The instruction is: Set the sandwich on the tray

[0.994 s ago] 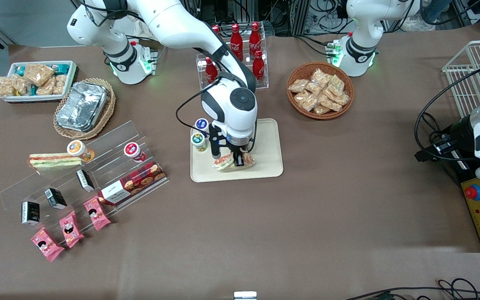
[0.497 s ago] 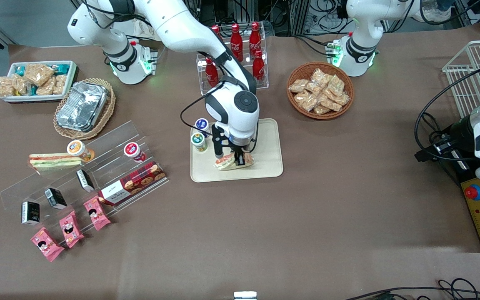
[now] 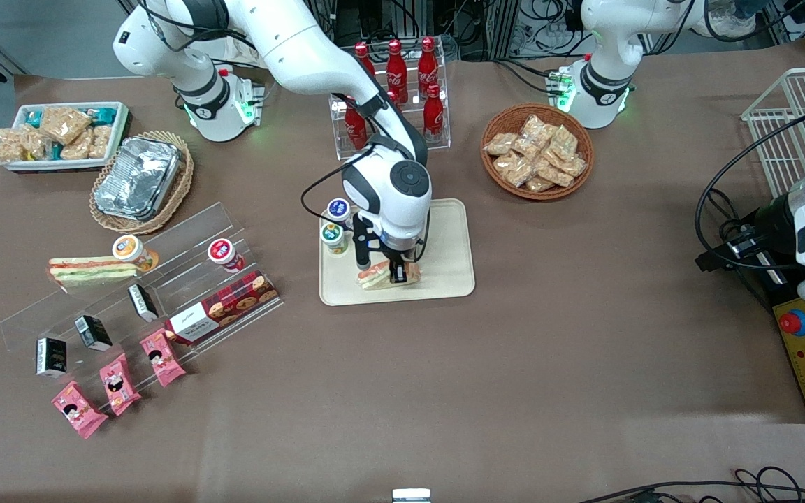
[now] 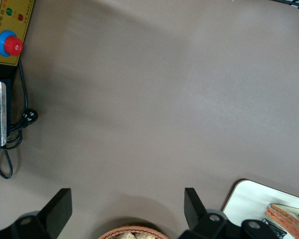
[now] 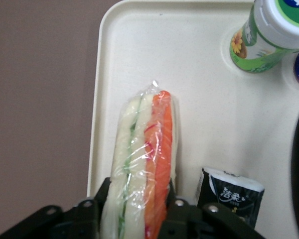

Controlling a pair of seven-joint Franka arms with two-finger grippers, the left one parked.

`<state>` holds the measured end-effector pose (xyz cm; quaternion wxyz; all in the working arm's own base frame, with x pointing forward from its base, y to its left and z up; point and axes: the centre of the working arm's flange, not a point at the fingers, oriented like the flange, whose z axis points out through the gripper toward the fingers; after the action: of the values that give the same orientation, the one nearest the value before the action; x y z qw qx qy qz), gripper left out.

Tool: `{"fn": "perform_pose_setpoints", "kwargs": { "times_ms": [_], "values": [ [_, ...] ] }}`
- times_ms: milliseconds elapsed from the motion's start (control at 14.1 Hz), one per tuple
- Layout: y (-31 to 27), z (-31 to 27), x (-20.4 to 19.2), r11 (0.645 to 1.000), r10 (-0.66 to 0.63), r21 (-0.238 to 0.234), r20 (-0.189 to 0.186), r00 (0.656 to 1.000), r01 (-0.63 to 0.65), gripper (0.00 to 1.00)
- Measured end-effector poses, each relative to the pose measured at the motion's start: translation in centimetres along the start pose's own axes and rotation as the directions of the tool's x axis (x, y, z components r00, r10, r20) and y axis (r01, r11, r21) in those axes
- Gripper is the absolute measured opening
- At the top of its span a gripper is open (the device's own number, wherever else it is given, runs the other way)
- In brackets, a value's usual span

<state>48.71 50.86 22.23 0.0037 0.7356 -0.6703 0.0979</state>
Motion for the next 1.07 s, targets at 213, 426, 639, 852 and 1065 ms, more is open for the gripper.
{"fn": "perform_pose_setpoints", "kwargs": {
  "times_ms": [213, 426, 639, 852, 1065],
  "values": [
    [0.1, 0.1, -0.1, 1.0, -0.002, 0.0, 0.0, 1.0, 0.002, 0.82],
    [0.0, -0.1, -0.2, 1.0, -0.001, 0.003, 0.002, 1.0, 0.001, 0.99],
    [-0.4, -0.9, -0.1, 1.0, 0.003, 0.013, 0.01, 1.0, -0.004, 0.99],
    [-1.5, -3.3, 0.8, 1.0, 0.004, 0.018, 0.022, 1.0, -0.005, 0.99],
    [-3.7, -8.0, 4.1, 1.0, -0.013, -0.01, 0.037, 0.999, 0.013, 0.99]
  ]
}}
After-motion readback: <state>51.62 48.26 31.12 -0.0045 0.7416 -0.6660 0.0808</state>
